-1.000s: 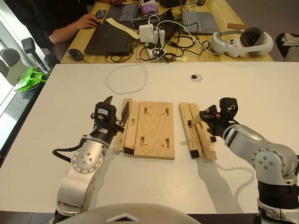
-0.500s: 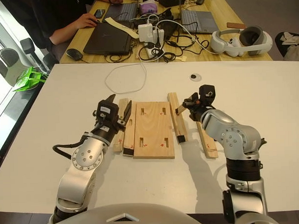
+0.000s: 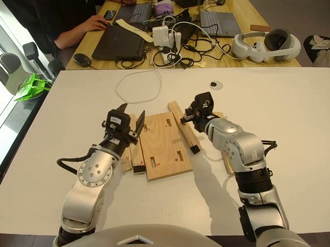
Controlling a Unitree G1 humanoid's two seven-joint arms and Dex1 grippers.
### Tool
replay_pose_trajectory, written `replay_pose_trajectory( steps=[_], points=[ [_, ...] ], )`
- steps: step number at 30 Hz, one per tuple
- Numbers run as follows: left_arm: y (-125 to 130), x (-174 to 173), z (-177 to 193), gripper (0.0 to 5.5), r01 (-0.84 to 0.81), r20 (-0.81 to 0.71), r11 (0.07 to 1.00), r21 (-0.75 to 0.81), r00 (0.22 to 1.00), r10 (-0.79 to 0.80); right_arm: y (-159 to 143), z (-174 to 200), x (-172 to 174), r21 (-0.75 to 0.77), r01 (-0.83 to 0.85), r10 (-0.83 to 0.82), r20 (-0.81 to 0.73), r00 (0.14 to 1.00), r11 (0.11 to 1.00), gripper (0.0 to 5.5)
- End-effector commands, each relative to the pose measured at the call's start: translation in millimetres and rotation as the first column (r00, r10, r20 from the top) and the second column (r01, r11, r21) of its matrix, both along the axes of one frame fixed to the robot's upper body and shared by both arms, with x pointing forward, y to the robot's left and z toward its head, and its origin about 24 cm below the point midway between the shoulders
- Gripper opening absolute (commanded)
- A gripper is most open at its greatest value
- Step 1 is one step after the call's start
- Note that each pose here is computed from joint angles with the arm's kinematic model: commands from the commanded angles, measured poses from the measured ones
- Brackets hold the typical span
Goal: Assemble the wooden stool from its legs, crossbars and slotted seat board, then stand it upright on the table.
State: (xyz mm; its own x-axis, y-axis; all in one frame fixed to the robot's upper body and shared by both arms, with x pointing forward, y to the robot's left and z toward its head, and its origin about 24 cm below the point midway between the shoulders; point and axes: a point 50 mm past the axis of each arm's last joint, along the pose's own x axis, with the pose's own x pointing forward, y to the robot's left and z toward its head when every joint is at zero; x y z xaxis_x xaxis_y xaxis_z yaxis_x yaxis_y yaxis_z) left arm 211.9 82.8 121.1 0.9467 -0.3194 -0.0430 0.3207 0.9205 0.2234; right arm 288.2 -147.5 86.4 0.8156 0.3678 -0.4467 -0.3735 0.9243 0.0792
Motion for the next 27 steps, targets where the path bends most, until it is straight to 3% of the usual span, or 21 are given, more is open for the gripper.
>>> replay_pose_trajectory(
  steps=[1, 7, 8, 15, 21, 24, 27],
  points=[
    [1.0, 0.8, -0.1, 2.73, -0.007, -0.003, 1.0, 0.012, 1.0, 0.008, -1.6, -20.4, -4.7, -0.029, -0.021, 0.017, -0.115, 0.993, 0.999, 0.38],
    [0.6, 0.4, -0.7, 2.73, -0.009, -0.004, 1.0, 0.015, 1.0, 0.009, 2.2, -19.5, -5.2, -0.029, -0.054, 0.051, -0.103, 0.993, 0.998, 0.38],
    [0.6, 0.4, -0.8, 2.73, -0.008, -0.004, 1.0, 0.016, 1.0, 0.009, 2.8, -18.1, -4.6, -0.018, -0.054, 0.052, -0.092, 0.994, 0.998, 0.77],
    [0.3, -0.1, -1.5, 2.73, -0.011, -0.004, 1.0, 0.02, 1.0, 0.011, 2.9, 22.8, 5.4, 0.204, -0.054, 0.034, 0.1, 0.994, 0.977, 1.97],
    [1.5, -0.9, -2.3, 2.73, -0.012, -0.005, 1.0, 0.023, 1.0, 0.012, -10.7, 79.7, 13.7, 0.307, -0.108, -0.001, 0.336, 0.942, 0.945, 1.97],
    [0.3, -0.3, -2.2, 2.73, 0.001, -0.004, 1.0, 0.027, 1.0, -0.001, -3.3, 106.4, 18.8, 0.357, -0.156, -0.014, 0.431, 0.902, 0.921, 1.97],
    [-0.4, 1.7, -1.1, 2.73, 0.025, -0.001, 0.999, 0.032, 1.0, -0.025, 7.7, 110.3, 19.8, 0.386, -0.17, -0.024, 0.451, 0.892, 0.907, 1.97]
  ],
)
